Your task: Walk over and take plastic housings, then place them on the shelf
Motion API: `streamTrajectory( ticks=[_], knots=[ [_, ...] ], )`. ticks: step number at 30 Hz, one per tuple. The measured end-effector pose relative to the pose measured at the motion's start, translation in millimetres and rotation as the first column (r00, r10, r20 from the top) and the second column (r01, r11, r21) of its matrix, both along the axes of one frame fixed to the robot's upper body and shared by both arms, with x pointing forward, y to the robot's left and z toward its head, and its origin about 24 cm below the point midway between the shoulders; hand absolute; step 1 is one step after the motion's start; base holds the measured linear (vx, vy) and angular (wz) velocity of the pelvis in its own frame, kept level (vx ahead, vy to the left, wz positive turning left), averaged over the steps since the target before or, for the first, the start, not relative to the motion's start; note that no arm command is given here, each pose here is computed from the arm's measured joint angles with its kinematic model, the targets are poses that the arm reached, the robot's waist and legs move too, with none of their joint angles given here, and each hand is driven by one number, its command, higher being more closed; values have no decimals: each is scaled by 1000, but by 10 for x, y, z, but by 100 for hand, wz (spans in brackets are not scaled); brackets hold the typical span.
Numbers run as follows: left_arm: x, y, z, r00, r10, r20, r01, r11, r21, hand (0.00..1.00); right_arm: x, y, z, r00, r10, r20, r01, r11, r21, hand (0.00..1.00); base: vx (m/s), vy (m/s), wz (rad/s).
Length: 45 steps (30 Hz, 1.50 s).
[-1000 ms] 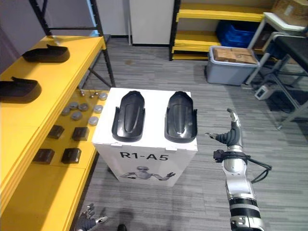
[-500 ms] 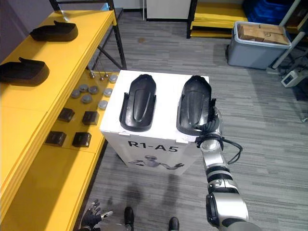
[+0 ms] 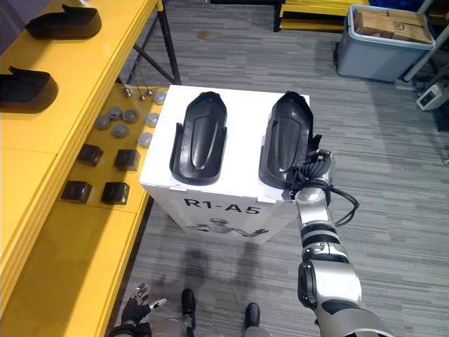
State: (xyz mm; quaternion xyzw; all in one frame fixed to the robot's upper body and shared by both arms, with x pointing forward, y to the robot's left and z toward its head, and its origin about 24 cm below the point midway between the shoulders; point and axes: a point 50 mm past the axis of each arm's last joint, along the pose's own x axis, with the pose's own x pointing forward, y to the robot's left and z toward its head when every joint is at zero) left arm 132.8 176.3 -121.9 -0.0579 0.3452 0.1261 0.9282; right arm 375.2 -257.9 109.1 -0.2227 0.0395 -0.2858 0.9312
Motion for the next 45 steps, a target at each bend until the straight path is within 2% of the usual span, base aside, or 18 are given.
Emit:
streamTrajectory(
  ticks=[9, 17, 33, 39, 41, 42, 45],
  knots=[
    [22, -13, 4, 1000, -14, 1, 14, 1000, -3, 0, -188, 77, -262, 997, 66, -28, -66, 998, -1, 100, -1, 2, 0],
    [10, 42, 6, 1000, -1, -5, 1, 1000, 0, 0, -441, 16, -394, 997, 72, -21, -73, 997, -23, 100, -5, 15, 8],
    [1, 159, 46, 1000, 17, 9, -17, 999, 41, 0, -796, 153, -162, 981, 76, 177, -53, 990, -129, 100, -10, 6, 2],
    [88, 357, 450, 967, 132, 219, -152, 986, 75, 0, -920, 235, 13, 956, 79, 283, -34, 986, -161, 100, -4, 2, 1],
    [201, 441, 722, 917, 175, 359, -213, 975, 69, 0, -952, 270, 94, 940, 84, 330, -30, 986, -163, 100, 0, 0, 0],
    [216, 446, 758, 910, 175, 376, -216, 974, 69, 0, -958, 275, 103, 938, 85, 336, -30, 986, -164, 100, 7, 9, 7],
    [357, 472, 1132, 821, 177, 543, -249, 967, 61, 0, -1037, 338, 178, 915, 98, 392, -32, 985, -171, 100, 18, 8, 10]
  ],
)
